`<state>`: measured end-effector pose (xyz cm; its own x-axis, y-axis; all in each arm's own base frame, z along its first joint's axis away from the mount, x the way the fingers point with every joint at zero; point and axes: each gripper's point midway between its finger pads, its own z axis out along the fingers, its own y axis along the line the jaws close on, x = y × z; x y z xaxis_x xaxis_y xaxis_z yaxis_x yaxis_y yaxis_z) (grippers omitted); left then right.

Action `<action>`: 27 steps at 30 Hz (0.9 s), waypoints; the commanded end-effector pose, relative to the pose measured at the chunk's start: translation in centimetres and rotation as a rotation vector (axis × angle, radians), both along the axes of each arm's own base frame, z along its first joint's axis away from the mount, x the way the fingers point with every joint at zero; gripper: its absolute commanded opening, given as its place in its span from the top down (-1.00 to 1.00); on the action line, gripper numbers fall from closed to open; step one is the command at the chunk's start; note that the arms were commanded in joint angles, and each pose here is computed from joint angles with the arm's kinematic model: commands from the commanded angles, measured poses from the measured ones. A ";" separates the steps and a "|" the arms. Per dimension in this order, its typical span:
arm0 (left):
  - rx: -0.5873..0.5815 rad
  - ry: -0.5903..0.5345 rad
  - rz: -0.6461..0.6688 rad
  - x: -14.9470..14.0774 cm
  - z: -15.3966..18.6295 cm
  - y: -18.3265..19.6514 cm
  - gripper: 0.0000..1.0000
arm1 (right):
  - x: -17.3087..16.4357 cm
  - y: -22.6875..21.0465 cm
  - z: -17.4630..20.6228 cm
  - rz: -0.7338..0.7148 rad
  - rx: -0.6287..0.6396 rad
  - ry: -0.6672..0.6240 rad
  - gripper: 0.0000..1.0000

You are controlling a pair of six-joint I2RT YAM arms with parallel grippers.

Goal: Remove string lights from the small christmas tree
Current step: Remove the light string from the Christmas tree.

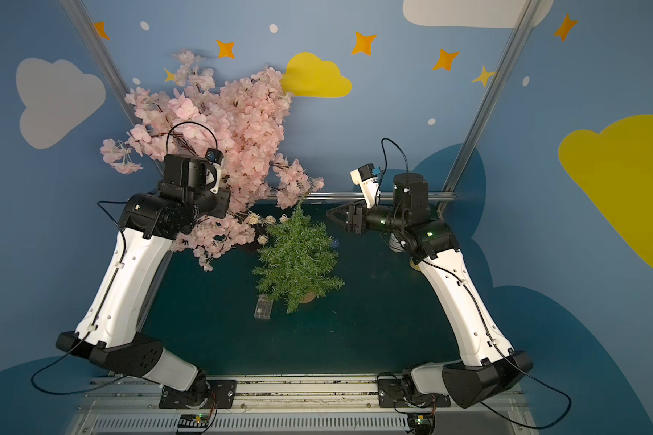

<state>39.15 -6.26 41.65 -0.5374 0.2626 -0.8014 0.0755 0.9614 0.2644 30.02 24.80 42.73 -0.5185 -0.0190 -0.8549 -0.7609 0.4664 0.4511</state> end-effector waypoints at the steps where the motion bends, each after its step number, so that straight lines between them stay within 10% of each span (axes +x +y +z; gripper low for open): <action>1: 0.003 -0.016 0.052 -1.2 1.1 1.5 0.94 | -0.4 0.0 -0.5 0.005 -0.018 0.000 -0.13; 16: -0.102 -0.012 -0.035 -1.4 1.0 -0.6 0.94 | -0.4 -0.5 -2.1 -0.022 -0.066 0.018 -0.42; 27: -0.204 -0.136 -0.343 5.2 3.9 -12.0 0.93 | -0.4 -0.6 -2.9 -0.025 -0.090 0.023 -0.46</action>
